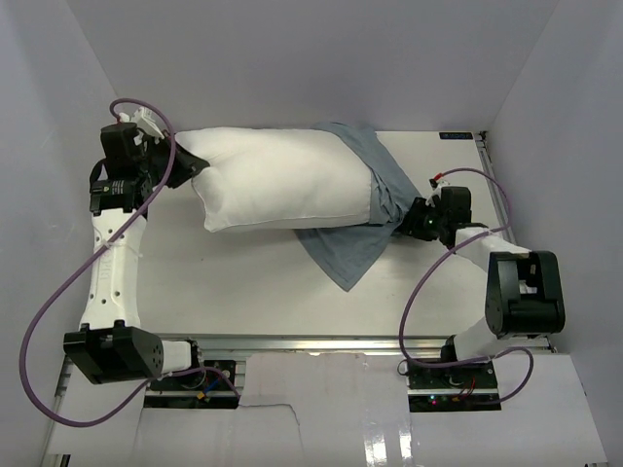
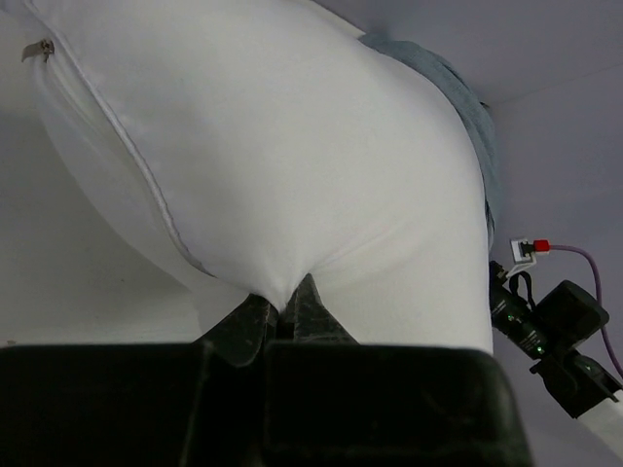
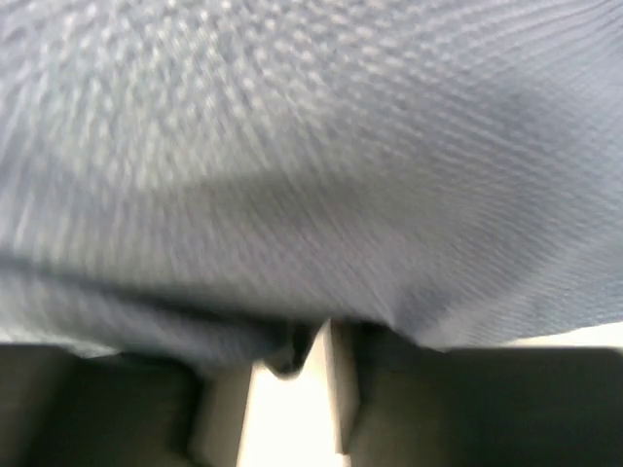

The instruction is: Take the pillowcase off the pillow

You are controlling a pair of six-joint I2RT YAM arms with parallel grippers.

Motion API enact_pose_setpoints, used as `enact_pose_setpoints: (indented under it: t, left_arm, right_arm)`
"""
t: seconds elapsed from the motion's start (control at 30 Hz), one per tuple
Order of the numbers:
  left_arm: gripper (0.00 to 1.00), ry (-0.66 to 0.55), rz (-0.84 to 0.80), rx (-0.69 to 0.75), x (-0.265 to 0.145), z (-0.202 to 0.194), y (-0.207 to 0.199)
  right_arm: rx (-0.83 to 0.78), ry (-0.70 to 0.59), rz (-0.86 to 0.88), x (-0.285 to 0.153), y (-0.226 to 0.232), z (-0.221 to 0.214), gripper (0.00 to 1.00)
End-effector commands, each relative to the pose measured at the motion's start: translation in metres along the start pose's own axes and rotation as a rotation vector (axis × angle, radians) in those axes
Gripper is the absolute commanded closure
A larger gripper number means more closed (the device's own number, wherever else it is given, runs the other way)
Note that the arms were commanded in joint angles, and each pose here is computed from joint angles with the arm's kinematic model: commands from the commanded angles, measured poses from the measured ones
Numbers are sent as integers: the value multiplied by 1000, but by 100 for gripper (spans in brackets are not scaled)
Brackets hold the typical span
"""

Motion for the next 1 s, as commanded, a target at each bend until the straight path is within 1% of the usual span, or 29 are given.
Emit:
enact_pose_setpoints:
  t: [0.0, 0.03, 0.07, 0.1, 0.13, 0.17, 0.23, 0.27, 0.33, 0.37, 0.47, 0.5, 0.57, 0.6, 0.67, 0.7, 0.73, 0.83, 0.9, 0.97]
  left_arm:
    - [100, -193, -133, 130, -24, 38, -23]
    - [100, -173, -135, 129, -20, 30, -17]
    - [100, -166, -137, 130, -19, 26, -15]
    - [100, -154, -132, 132, -14, 21, -9]
    - [100, -147, -130, 134, -13, 19, -7]
    - [100, -138, -133, 137, -13, 16, -6]
    - [100, -108, -152, 138, -9, 5, -1]
    - [100, -106, -165, 144, -9, 3, -1]
    - [100, -76, -177, 144, -5, -7, 5]
    - [100, -78, -177, 146, -5, -9, 6]
    - [100, -65, -153, 136, 1, -16, 16]
    - [100, -61, -147, 131, 3, -17, 18]
    - [100, -80, -118, 129, 4, -15, 22]
    - [100, -88, -103, 126, 4, -13, 23]
    - [100, -121, -47, 120, 3, -7, 28]
    - [100, -141, -26, 119, 3, -1, 27]
    - [100, -156, -9, 120, 3, 3, 28]
    - [100, -179, 17, 116, 3, 13, 27]
    - [100, -189, 12, 113, 1, 16, 24]
    - [100, -194, 12, 110, 1, 17, 24]
  right_arm:
    - [-135, -73, 97, -34, 16, 17, 57]
    - [-171, -127, 128, -55, 28, 25, 42]
    - [-200, -158, 153, -67, 36, 29, 33]
    - [-228, -217, 160, -88, 45, 39, 25]
    - [-235, -225, 154, -97, 48, 41, 23]
    - [-259, -272, 149, -109, 53, 56, 22]
    - [-280, -324, 160, -122, 62, 73, 20]
    - [-294, -344, 168, -123, 68, 90, 21]
    - [-304, -345, 186, -120, 72, 104, 21]
    - [-317, -353, 203, -111, 74, 119, 22]
    - [-350, -350, 289, -92, 81, 134, 22]
    - [-341, -326, 286, -77, 76, 139, 23]
    - [-314, -313, 232, -65, 59, 142, 24]
    - [-286, -281, 217, -54, 49, 135, 25]
    - [-175, -262, 181, -54, 15, 131, 27]
    - [-138, -235, 176, -53, 6, 118, 27]
    - [-111, -232, 131, -54, -3, 112, 28]
    - [-117, -218, 49, -62, -15, 86, 25]
    - [-132, -214, 33, -66, -16, 78, 23]
    - [-137, -184, 23, -64, -21, 62, 21]
Point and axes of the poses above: each gripper's point midway between its finger pads, its own x axis out along the fingers, its own y axis along the line the jaws close on, z = x × y, the point moved 5 cm from there along -x, back along the fingers, and after that the axes turned 4 degrees about -x, right-handed, at the moved point
